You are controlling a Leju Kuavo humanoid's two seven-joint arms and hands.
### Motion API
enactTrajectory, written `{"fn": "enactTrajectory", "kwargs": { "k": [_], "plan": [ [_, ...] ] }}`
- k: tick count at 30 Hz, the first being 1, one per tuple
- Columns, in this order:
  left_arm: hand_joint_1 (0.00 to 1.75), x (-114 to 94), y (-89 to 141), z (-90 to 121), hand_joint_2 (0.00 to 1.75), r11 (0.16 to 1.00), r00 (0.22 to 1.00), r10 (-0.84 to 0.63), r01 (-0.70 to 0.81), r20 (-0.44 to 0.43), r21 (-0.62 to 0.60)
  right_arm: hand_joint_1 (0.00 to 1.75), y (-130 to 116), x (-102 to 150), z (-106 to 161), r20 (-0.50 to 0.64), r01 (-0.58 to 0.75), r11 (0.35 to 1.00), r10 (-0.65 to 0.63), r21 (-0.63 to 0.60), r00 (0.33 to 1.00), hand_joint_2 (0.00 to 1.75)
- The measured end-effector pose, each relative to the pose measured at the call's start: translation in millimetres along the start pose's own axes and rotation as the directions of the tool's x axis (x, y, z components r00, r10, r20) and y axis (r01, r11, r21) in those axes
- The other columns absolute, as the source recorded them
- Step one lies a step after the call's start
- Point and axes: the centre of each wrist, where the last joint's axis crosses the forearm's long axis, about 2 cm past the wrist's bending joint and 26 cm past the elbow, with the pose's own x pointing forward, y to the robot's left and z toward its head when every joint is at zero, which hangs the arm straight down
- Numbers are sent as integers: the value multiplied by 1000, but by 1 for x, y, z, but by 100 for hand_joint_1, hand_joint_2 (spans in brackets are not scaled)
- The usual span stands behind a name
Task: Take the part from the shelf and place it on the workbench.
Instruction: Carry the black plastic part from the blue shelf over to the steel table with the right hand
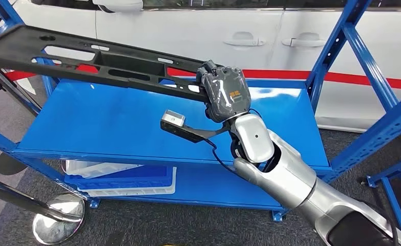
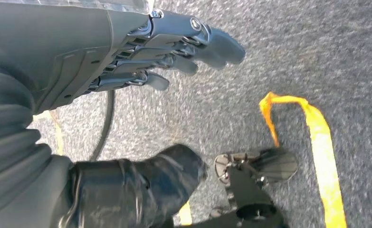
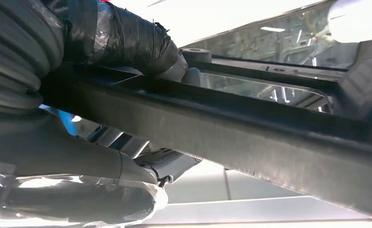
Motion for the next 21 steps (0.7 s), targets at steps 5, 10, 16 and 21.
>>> {"fn": "enactTrajectory", "kwargs": {
  "k": [5,10,16,21],
  "plan": [
    [0,1,2,0,175,1000,1000,-3,3,-4,3,175,0,-3,1,-7,0,1000,0,-1,1000,175],
    [0,3,3,-1,175,1000,1000,-6,6,2,5,175,0,-6,2,-13,3,1000,-3,0,1000,175],
    [0,4,6,-2,175,1000,1000,-8,8,5,12,175,-2,-9,2,-24,18,1000,-18,-1,1000,175],
    [0,5,5,-2,175,1000,1000,-7,7,3,11,175,-2,-13,2,-33,23,1000,-23,8,999,175]
  ]
}}
